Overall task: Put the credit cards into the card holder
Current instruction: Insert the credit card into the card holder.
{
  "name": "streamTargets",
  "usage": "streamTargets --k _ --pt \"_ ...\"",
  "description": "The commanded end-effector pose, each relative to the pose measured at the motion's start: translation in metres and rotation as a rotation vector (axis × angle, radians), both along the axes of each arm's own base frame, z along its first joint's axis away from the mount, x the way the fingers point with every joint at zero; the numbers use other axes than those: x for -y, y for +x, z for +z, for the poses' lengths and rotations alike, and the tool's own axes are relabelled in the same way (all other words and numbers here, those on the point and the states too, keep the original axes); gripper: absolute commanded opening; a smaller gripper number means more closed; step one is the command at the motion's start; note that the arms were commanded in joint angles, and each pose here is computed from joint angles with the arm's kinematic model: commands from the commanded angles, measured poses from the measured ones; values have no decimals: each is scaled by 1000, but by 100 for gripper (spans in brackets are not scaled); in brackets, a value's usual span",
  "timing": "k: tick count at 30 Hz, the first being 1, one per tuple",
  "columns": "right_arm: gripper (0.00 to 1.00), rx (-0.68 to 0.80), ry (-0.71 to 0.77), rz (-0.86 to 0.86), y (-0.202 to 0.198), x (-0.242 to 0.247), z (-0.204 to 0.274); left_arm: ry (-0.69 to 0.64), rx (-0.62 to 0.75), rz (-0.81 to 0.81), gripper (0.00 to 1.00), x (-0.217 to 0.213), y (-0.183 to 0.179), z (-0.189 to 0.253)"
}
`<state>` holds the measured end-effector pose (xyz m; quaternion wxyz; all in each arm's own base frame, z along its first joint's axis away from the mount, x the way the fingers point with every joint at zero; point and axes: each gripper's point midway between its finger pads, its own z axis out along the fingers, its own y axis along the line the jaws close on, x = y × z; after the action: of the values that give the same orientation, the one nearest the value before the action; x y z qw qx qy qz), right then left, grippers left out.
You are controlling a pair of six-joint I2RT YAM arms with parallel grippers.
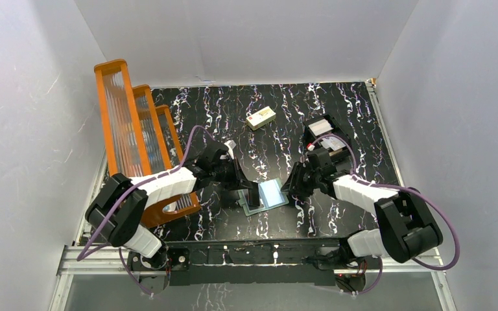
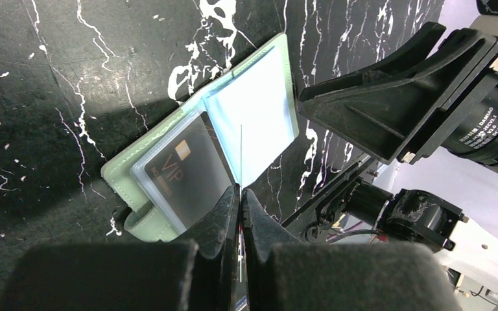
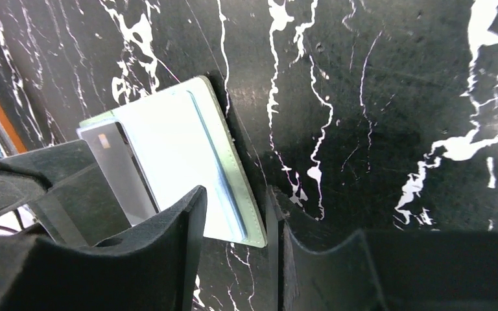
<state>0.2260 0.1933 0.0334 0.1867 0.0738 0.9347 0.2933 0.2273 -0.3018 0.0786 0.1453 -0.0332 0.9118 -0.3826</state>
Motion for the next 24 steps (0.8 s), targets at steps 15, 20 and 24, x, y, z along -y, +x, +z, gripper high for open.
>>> streamTargets --k 15,20,24 --pt "37 -29 18 21 -28 -19 -3 101 -22 4 0 -11 2 -28" --pt "35 -32 31 38 -31 -24 -3 86 -28 -5 0 -7 2 -31" --pt "33 -45 33 46 -35 -26 -7 87 -27 -7 0 -6 3 -28"
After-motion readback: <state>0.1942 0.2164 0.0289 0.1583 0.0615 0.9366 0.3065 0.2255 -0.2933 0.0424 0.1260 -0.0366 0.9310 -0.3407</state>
